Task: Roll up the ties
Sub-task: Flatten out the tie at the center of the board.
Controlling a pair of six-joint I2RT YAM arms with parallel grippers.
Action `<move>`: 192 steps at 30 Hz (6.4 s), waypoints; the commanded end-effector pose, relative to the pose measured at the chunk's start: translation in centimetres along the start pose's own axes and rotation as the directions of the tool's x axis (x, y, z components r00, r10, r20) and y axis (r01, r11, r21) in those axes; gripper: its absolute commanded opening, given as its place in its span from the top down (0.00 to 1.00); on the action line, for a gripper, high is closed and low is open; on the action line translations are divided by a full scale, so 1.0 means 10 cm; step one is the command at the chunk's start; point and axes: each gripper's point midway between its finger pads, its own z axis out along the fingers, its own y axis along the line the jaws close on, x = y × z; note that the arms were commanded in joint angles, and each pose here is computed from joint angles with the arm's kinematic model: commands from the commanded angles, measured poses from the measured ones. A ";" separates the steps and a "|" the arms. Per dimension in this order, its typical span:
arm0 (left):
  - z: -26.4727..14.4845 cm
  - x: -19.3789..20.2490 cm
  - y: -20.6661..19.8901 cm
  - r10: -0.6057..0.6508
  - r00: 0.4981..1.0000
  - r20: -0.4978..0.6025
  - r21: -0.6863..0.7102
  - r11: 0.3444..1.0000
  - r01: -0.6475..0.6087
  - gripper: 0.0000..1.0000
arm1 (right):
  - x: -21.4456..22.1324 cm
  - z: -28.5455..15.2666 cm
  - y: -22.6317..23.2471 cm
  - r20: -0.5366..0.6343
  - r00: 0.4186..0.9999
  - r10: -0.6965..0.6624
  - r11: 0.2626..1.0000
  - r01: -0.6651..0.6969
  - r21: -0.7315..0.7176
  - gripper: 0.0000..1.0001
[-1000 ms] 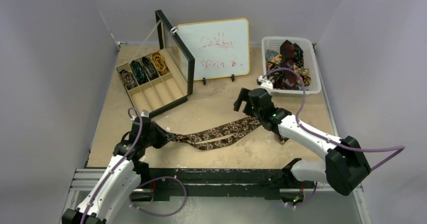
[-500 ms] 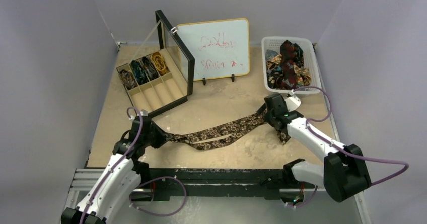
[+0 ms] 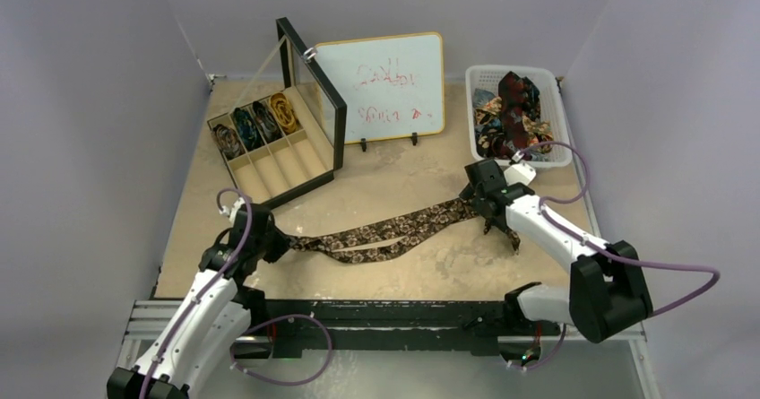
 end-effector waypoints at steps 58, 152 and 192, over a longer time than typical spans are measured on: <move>-0.09 -0.21 -0.14 0.032 0.998 0.056 -0.005 0.999 -0.031 1.00 | -0.41 0.10 0.79 -0.012 0.983 -0.184 0.945 0.173 -0.279 0.19; -0.32 -0.23 0.05 -0.223 0.968 0.114 -0.079 0.969 0.233 0.33 | -0.02 -0.76 1.20 0.087 0.959 -0.270 0.488 0.214 -0.846 0.31; -0.38 -0.16 -0.18 -0.180 0.983 0.039 0.013 0.984 0.179 0.24 | 2.88 -1.83 2.35 0.873 0.294 -0.389 -0.521 0.711 -0.472 0.84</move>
